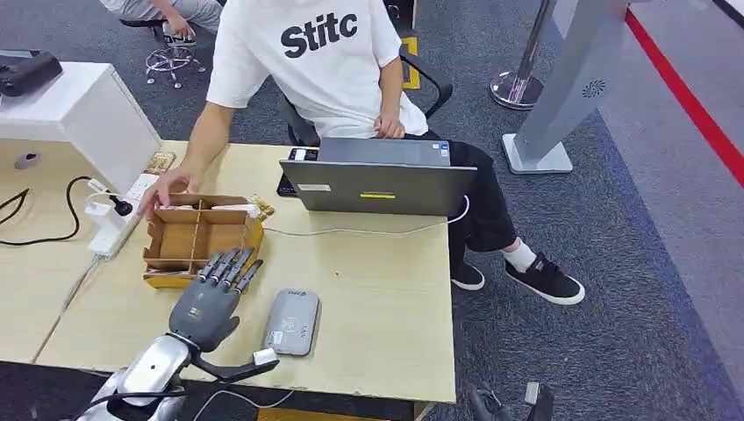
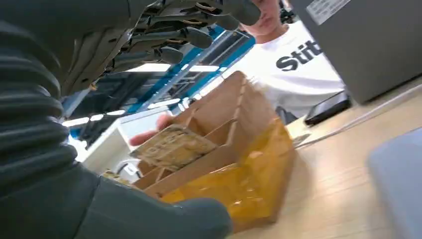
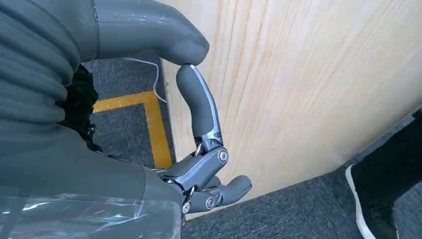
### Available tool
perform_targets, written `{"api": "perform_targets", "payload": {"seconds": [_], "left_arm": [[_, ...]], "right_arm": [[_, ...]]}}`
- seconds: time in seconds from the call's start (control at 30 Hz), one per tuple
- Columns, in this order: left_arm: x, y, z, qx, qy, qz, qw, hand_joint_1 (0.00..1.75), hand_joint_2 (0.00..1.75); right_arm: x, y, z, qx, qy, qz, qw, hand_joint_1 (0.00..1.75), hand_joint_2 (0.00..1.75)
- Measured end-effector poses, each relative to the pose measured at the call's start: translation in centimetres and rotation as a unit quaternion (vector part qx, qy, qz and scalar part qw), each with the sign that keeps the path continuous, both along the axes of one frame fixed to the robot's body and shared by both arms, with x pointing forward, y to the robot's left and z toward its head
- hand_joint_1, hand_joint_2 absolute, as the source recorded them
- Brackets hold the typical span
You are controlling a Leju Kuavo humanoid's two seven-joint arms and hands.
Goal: Pass the card to the sensor for recognition and then transmit it.
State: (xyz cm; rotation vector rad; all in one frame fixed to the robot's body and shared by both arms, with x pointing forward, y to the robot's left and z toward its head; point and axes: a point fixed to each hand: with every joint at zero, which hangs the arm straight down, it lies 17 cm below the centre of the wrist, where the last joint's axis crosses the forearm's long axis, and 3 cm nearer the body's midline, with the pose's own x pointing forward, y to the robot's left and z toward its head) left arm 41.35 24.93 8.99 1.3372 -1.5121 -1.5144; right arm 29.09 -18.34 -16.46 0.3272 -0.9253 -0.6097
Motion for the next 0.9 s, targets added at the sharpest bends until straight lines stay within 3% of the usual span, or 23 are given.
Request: {"api": "perform_targets", "payload": {"seconds": [0.27,0.53,0.9], "left_arm": [[0.8,4.6,0.9,0.007,-0.025,0.056,0.998,0.0,1.75],[1.9,6.7,0.7,0.009,-0.025,0.083,0.996,0.0,1.75],[1.5,3.9,-0.2,-0.007,-0.013,0.019,1.0,0.0,1.75]], "right_arm": [[-0.1,0.4,0.0,-0.005,0.001,0.014,1.0,0.0,1.75],[0.0,0.6,0.0,-0.006,0.001,0.021,1.0,0.0,1.75],[0.0,1.0,0.1,-0.006,0.0,0.028,1.0,0.0,1.75]]}}
